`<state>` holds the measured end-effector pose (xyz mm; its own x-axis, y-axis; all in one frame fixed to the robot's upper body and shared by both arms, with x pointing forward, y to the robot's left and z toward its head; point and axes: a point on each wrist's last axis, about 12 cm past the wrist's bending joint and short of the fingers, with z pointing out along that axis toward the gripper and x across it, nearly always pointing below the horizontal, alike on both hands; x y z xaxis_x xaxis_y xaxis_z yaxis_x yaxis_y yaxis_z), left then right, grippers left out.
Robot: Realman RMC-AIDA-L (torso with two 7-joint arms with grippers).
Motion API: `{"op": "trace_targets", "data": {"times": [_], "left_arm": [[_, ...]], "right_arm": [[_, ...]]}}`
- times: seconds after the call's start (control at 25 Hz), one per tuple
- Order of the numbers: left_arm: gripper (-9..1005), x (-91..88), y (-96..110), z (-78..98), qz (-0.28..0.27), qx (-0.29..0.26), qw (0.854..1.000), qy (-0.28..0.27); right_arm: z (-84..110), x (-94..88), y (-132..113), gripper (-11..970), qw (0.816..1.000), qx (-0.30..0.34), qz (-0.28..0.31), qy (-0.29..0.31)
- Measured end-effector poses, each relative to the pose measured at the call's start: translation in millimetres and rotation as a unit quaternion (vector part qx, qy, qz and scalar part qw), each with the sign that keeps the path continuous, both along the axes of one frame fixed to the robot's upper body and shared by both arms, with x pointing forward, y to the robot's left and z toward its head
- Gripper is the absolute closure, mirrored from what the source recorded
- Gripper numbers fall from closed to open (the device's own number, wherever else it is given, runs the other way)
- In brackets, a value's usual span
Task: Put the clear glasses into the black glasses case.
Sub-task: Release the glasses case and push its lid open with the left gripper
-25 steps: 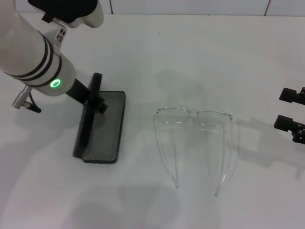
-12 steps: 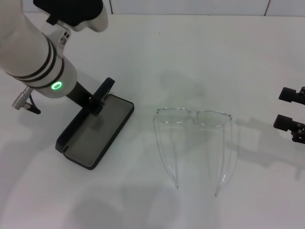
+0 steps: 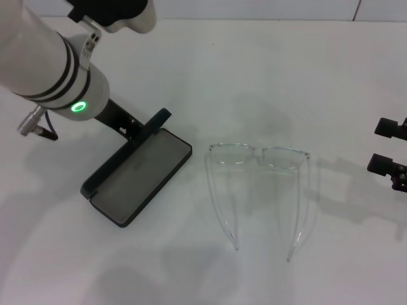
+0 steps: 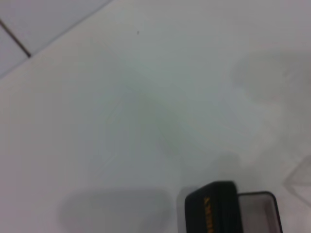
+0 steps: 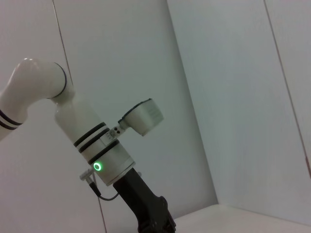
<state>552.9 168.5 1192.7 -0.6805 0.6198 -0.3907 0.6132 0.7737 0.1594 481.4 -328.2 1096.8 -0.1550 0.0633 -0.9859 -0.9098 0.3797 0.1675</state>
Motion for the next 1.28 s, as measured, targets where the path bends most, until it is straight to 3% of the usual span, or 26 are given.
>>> {"op": "trace_targets", "data": {"times": [0.4, 0.6, 0.8, 1.16, 1.28], "left_arm": [[973, 1.7, -4.4, 15.0, -0.024, 0.005, 0.999, -0.021], [952, -7.6, -7.5, 24.6, -0.036, 0.011, 0.999, -0.02], [799, -18.2, -7.3, 19.1, -0.043, 0.028, 0.999, 0.009], [468, -16.8, -1.9, 6.9, -0.033, 0.027, 0.999, 0.02], [423, -14.5, -1.0, 2.2, -0.034, 0.028, 0.999, 0.023]], "right_arm": [[-2.6, -6.8, -6.3, 235, 1.0, 0.012, -0.017, 0.004], [-2.8, -7.1, -6.7, 235, 1.0, 0.013, -0.018, 0.005], [-1.5, -3.1, -3.6, 236, 1.0, 0.013, -0.015, 0.002], [-0.6, 0.8, 0.4, 236, 1.0, 0.012, -0.01, 0.0], [-0.8, 0.7, 0.5, 236, 1.0, 0.012, -0.009, 0.0]]}}
